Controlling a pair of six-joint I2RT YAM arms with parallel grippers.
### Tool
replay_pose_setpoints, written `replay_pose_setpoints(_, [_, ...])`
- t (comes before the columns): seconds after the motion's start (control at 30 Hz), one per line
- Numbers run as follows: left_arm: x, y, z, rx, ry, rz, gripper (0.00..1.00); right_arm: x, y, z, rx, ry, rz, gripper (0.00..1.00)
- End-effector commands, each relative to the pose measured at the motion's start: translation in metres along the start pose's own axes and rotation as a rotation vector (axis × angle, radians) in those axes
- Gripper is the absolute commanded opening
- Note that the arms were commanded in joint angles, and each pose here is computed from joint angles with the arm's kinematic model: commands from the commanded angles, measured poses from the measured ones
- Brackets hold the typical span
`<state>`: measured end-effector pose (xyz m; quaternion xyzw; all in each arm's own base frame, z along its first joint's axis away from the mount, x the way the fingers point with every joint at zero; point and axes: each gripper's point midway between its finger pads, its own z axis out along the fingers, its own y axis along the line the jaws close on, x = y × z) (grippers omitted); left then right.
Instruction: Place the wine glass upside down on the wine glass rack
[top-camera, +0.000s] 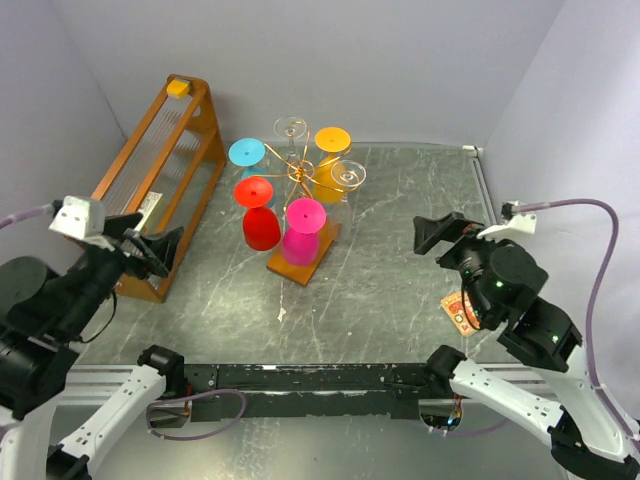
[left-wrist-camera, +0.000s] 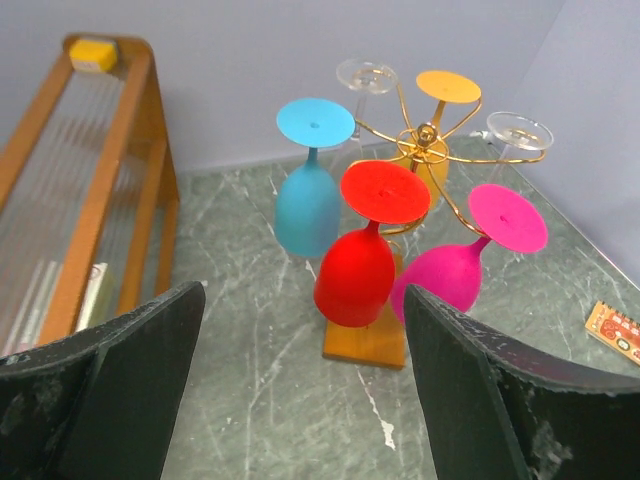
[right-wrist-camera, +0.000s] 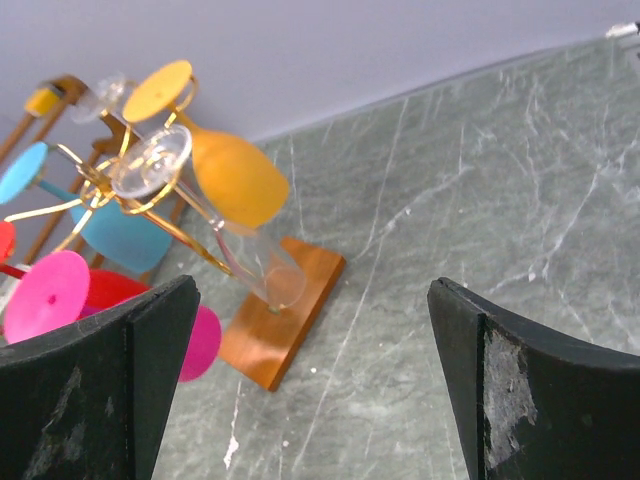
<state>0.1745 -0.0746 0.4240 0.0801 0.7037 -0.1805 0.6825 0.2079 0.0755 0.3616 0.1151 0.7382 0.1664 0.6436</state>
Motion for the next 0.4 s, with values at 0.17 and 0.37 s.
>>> replay_pose_setpoints(0.17, [-0.008, 0.015, -0.042, -0.069, -0.037, 0.076, 0.91, -0.045, -0.001, -0.023, -0.05, -0.093, -0.033, 1.0])
replay_pose_setpoints(0.37, [-0.005, 0.012, -0.044, -0.053, -0.041, 0.057, 0.93, -0.048, 0.001, -0.024, -0.053, -0.095, -0.02, 1.0])
